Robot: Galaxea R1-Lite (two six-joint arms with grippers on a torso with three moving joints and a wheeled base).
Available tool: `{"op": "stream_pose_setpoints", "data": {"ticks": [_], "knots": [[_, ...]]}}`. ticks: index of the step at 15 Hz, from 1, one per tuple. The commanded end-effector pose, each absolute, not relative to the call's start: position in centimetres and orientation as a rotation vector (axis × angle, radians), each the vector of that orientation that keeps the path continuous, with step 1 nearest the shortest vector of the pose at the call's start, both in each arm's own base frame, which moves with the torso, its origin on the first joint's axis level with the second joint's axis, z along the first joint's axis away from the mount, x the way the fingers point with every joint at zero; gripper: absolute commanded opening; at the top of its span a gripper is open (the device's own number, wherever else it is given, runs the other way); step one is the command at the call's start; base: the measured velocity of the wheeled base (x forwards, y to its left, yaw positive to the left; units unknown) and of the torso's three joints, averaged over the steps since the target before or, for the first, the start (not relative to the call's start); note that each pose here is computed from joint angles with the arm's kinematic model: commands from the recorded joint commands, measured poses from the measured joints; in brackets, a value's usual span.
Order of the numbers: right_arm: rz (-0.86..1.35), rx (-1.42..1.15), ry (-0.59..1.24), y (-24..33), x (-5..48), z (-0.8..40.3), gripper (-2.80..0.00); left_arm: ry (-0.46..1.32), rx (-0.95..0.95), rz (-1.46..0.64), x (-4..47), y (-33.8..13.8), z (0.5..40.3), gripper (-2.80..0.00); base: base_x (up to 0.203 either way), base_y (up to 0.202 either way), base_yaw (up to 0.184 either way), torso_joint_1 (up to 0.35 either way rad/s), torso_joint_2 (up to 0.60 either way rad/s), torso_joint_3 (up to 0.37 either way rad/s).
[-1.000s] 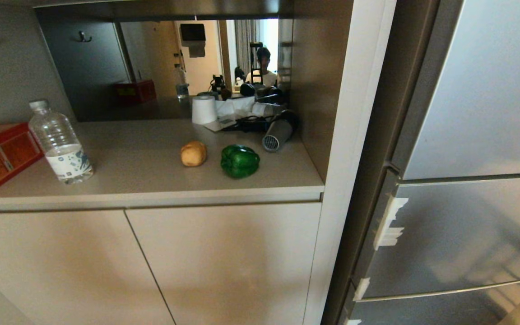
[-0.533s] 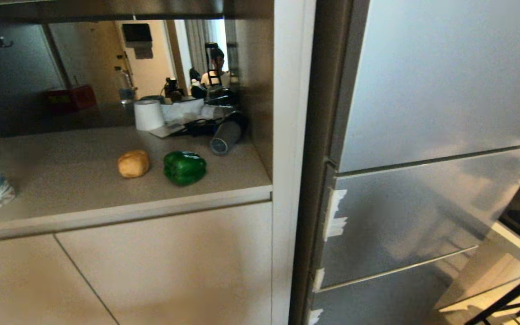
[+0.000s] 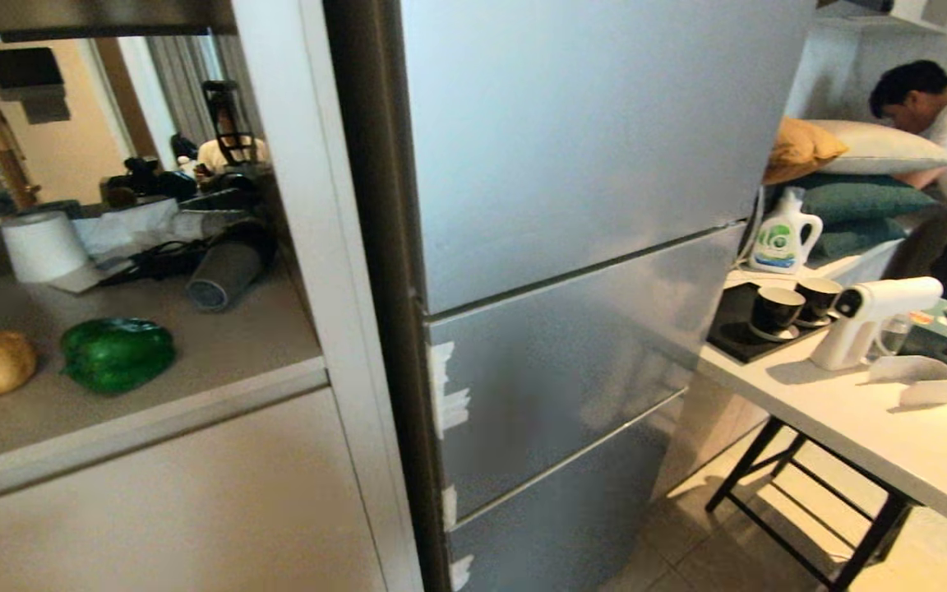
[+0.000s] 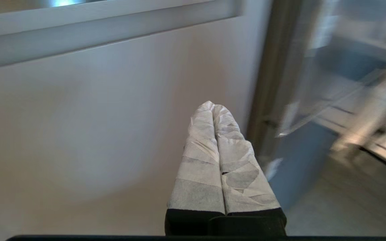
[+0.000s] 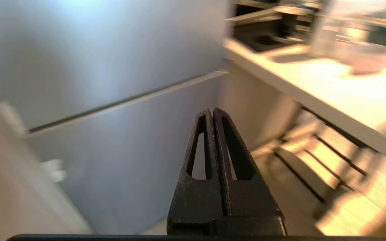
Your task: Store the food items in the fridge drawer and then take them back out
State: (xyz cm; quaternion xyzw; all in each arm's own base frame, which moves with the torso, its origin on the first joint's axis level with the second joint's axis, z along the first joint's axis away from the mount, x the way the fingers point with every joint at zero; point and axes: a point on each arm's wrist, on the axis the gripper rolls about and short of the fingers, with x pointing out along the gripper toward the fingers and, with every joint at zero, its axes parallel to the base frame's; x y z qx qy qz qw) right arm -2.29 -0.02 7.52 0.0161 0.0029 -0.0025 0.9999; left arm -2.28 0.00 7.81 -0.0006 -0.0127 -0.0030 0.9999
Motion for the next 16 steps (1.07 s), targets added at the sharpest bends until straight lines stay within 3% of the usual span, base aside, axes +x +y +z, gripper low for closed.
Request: {"op": "stream_pose_setpoints", "data": {"ticks": [1,10,13,16], "knots": [[-0.005,0.032,0.008,0.0,-2.3,7.5,-2.80,-0.017,-0.002,-0.006,-2.2,0.0,7.5,-2.80,0.000,0.008,-0.166,0.002,0.00,0.006],[-0.005,0.025,0.008,0.0,-2.3,7.5,-2.80,0.031,0.089,-0.049,-1.8,-0.1,8.0,-2.80,0.000,0.001,-0.025,0.001,0.00,0.000],[-0.005,0.029,0.008,0.0,-2.3,7.5,-2.80,-0.059,0.070,-0.089,-2.5,-0.2,13.0,-2.80,0.000,0.000,0.000,0.000,0.00,0.000],[-0.005,0.026,0.009,0.0,-2.3,7.5,-2.80,0.096,0.042,-0.187,0.2,-0.3,15.8,-2.80,0.000,0.000,0.000,0.000,0.00,0.000]]}}
